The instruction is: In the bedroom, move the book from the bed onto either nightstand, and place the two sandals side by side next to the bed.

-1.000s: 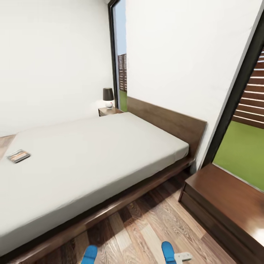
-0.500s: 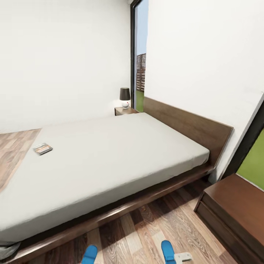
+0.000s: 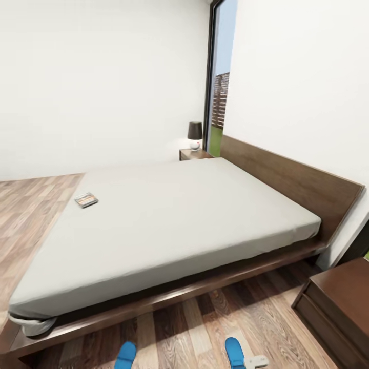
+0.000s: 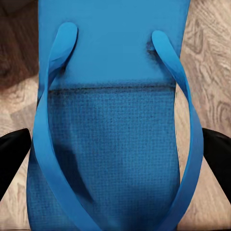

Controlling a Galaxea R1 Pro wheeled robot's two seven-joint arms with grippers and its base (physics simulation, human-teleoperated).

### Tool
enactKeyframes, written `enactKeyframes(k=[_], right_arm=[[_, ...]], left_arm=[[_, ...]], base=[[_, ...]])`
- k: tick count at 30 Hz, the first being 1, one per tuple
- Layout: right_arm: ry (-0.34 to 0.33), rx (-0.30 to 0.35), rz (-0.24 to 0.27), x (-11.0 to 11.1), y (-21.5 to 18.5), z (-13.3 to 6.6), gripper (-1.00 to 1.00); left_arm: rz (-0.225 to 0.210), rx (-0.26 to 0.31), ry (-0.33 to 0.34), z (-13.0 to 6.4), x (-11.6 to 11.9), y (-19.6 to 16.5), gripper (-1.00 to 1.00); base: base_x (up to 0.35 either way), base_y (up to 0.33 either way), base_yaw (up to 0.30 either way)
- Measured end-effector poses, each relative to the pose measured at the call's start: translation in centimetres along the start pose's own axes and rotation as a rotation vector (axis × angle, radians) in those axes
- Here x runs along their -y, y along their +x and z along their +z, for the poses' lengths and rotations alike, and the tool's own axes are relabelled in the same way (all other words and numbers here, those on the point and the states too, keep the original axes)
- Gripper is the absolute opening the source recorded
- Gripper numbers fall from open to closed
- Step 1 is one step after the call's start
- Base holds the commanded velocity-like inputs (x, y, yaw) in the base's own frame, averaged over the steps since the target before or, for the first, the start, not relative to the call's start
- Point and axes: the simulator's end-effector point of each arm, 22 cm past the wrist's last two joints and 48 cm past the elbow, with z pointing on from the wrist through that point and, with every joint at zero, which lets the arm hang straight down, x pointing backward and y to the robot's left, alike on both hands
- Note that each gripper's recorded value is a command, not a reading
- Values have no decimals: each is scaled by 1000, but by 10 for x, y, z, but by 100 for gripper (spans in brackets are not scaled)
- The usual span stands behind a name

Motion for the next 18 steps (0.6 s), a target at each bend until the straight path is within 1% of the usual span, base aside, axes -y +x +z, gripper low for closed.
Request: enactKeyframes(k=[4,8,16,18], right_arm=[[0,-1,1,0,1,0,-100],[0,-3,2,0,1,0,-100],[0,-4,4,0,2,1,-100],[0,-4,4,0,2,1,-100]], left_arm=[[0,-1,0,0,0,1,-100],[0,-3,1,0,0,1,-100],[0,-4,1,0,0,2,-100],[1,-4,1,0,0,2,-100]], base=[[0,0,207],[0,0,151],[0,0,52],[0,0,121]])
